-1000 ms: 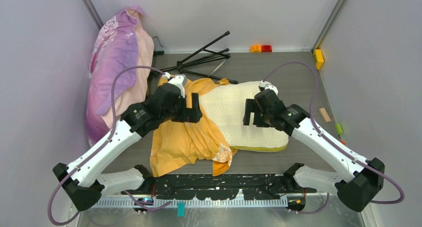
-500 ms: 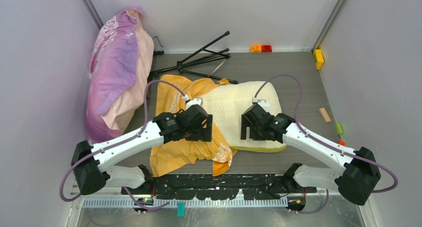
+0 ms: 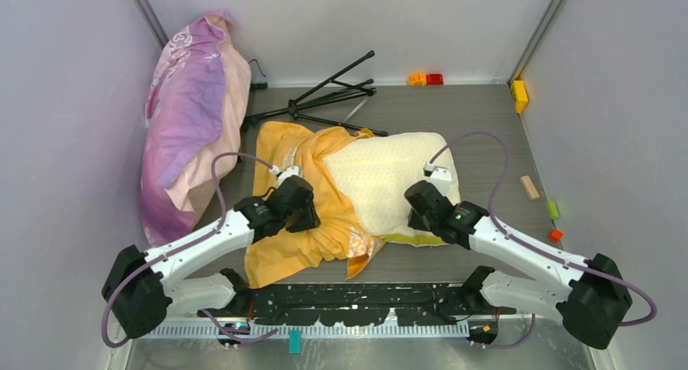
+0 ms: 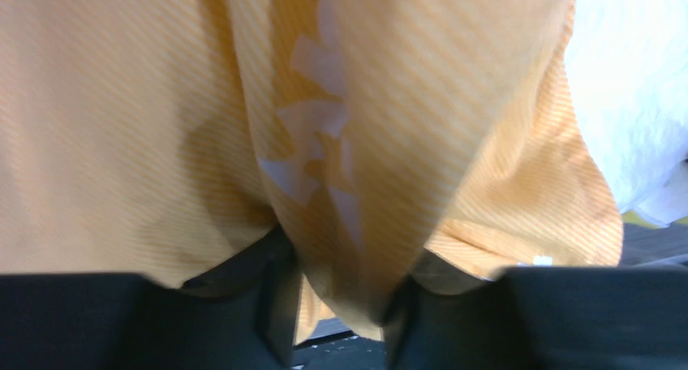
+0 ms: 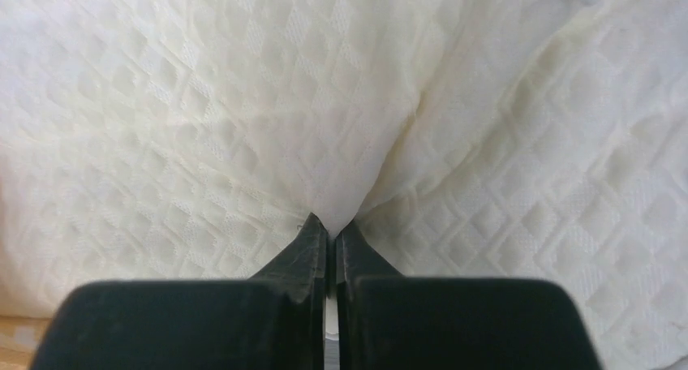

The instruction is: Remove the pillowcase from the pillow

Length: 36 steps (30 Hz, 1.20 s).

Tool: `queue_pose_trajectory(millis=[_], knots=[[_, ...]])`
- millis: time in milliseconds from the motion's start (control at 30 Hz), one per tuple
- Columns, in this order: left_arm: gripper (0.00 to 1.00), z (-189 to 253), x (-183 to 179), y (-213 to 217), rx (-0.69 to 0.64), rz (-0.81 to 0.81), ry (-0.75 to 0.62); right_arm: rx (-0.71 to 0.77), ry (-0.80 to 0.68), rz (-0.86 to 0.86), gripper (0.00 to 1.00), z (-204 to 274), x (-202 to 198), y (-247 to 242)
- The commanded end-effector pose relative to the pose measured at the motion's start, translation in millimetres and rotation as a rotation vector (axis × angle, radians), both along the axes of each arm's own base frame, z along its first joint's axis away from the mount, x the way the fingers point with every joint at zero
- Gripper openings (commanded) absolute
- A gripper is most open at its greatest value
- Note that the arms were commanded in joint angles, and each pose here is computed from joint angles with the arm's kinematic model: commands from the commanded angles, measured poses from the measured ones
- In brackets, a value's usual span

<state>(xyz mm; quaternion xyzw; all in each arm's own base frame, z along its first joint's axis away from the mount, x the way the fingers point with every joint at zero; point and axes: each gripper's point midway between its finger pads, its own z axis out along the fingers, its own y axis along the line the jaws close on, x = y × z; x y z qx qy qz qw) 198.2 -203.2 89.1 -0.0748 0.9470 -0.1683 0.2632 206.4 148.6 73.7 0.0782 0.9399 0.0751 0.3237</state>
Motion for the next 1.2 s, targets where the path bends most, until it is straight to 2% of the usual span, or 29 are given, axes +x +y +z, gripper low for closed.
queue_pose_trajectory(millis=[0, 100, 133, 400, 600, 900, 1033, 1167], knots=[[0.24, 21, 15, 21, -0.012, 0.097, -0.102, -0.013, -0.225, -0.186, 0.0, 41, 28, -28], [0.03, 32, 18, 46, 0.019, 0.16, -0.127, -0.065, -0.337, -0.305, 0.0, 68, 31, -60], [0.0, 35, 20, 55, 0.025, 0.182, -0.131, -0.082, -0.376, -0.35, 0.0, 77, 32, -72], [0.0, 64, 34, 126, 0.068, 0.375, -0.184, -0.145, -0.61, -0.616, 0.0, 142, 16, -148], [0.0, 87, 40, 156, 0.098, 0.458, -0.261, -0.13, -0.69, -0.71, 0.0, 165, -1, -176], [0.0, 120, 34, 190, 0.223, 0.517, -0.369, -0.125, -0.791, -0.893, 0.0, 189, -26, -214], [0.0, 129, 31, 195, 0.242, 0.511, -0.401, -0.119, -0.789, -0.844, 0.0, 195, -23, -208], [0.0, 129, 37, 178, 0.205, 0.411, -0.409, -0.086, -0.732, -0.713, 0.0, 187, -8, -183]])
